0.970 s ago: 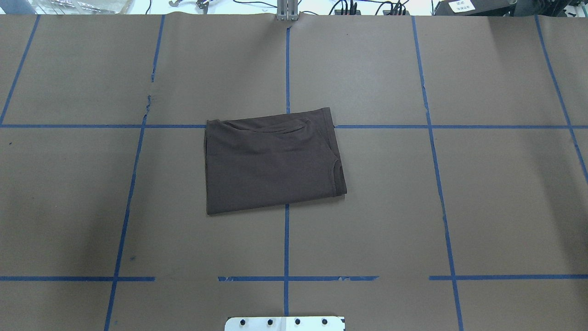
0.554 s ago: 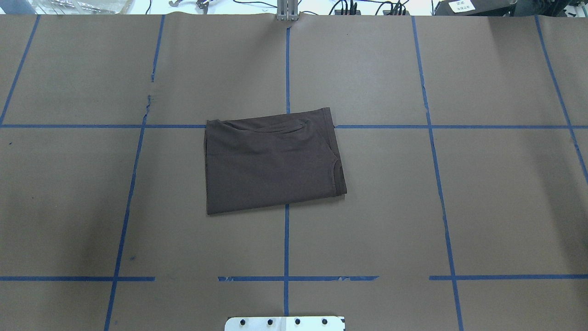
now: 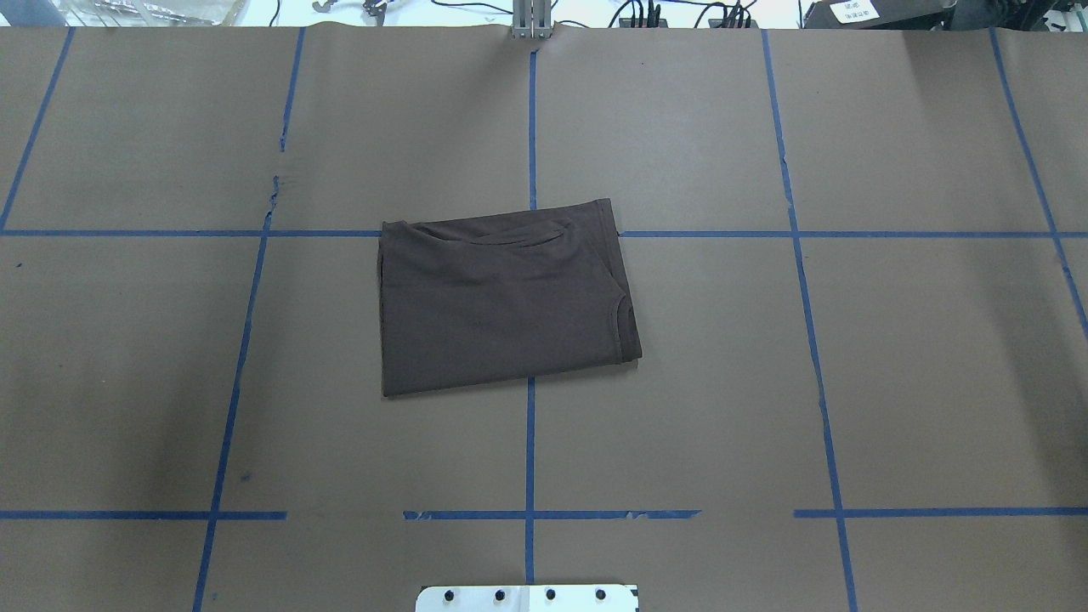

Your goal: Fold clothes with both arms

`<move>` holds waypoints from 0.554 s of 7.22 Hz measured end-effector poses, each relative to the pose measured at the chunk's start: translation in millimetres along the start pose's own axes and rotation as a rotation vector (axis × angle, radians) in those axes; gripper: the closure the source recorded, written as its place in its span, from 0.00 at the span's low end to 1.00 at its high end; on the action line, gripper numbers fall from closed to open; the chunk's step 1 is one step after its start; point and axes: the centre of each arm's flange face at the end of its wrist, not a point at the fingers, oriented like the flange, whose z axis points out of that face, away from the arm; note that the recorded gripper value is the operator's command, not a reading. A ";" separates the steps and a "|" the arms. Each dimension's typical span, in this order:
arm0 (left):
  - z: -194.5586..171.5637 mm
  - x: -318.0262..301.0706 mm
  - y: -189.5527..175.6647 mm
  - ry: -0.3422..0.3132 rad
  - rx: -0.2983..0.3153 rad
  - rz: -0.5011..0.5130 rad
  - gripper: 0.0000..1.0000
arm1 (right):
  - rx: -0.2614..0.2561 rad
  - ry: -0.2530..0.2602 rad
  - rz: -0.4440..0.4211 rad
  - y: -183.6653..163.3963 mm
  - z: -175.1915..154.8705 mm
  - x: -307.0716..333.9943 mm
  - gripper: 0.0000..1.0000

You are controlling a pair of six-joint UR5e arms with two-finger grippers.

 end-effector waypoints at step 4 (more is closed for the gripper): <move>1.2 1.6 1.7 0.029 -0.004 0.001 0.00 | 0.002 0.000 -0.001 -0.3 -0.8 -0.4 0.00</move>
